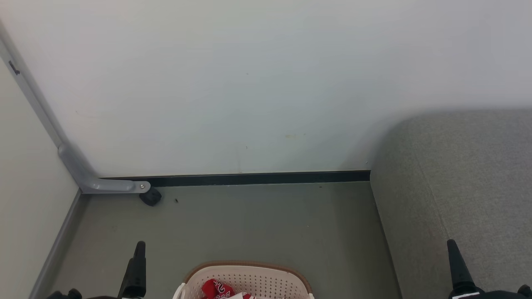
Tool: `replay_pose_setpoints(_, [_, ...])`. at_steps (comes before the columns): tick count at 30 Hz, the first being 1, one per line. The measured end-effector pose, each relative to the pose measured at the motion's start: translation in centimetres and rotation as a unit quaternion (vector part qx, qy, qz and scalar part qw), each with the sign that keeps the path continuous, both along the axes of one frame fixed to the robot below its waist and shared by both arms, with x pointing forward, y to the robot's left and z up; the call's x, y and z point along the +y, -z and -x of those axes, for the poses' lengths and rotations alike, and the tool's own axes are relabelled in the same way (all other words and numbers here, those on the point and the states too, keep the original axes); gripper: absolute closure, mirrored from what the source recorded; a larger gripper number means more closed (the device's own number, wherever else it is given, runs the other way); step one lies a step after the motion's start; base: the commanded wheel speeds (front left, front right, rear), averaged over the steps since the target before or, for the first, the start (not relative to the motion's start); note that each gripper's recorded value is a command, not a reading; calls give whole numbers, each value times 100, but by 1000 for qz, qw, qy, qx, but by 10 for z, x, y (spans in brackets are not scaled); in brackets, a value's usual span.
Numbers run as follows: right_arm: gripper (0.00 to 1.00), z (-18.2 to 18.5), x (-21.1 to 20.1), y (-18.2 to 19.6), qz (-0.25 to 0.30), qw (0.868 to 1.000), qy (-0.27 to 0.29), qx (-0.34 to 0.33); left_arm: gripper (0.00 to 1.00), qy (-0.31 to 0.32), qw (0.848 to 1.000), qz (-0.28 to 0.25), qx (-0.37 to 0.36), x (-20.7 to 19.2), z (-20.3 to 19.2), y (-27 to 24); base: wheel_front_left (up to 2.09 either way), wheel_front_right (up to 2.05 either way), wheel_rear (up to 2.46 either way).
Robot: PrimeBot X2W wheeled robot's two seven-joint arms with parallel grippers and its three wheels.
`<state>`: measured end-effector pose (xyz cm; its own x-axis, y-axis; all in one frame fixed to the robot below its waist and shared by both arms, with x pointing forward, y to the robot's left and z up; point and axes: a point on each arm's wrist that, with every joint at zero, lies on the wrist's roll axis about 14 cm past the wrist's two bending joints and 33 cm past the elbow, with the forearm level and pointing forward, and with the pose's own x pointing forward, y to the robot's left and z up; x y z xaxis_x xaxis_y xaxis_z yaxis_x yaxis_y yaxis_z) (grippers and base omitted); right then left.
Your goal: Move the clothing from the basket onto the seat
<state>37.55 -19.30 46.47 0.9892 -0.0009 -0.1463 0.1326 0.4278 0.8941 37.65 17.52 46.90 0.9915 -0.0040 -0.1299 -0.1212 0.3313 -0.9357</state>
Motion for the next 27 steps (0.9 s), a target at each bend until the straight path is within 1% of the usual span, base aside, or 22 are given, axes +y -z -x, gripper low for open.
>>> replay_pose_setpoints(7, [0, 1, 3, 3, 87, 996, -22, 10, 0, 19, 997, -75, -13, -7, -3, -7, 0, 0, 0])
replay_pose_setpoints(12, [0, -1, 6, 1, 142, 989, -33, 10, 0, 35, 990, -133, -17, -12, -3, -9, 0, 0, 0])
replay_pose_setpoints(14, [0, -3, 6, -1, 163, 986, -37, 5, 0, 39, 988, -148, -20, -14, -3, -9, 0, 0, 0])
replay_pose_setpoints(20, [0, -1, 6, 2, 222, 974, -46, 9, 0, 57, 976, -207, -30, -21, -2, -11, 0, 0, 0])
replay_pose_setpoints(27, [0, 1, 11, 2, 281, 958, -58, 5, 0, 68, 957, -279, -40, -25, -1, -14, 0, 0, 0])
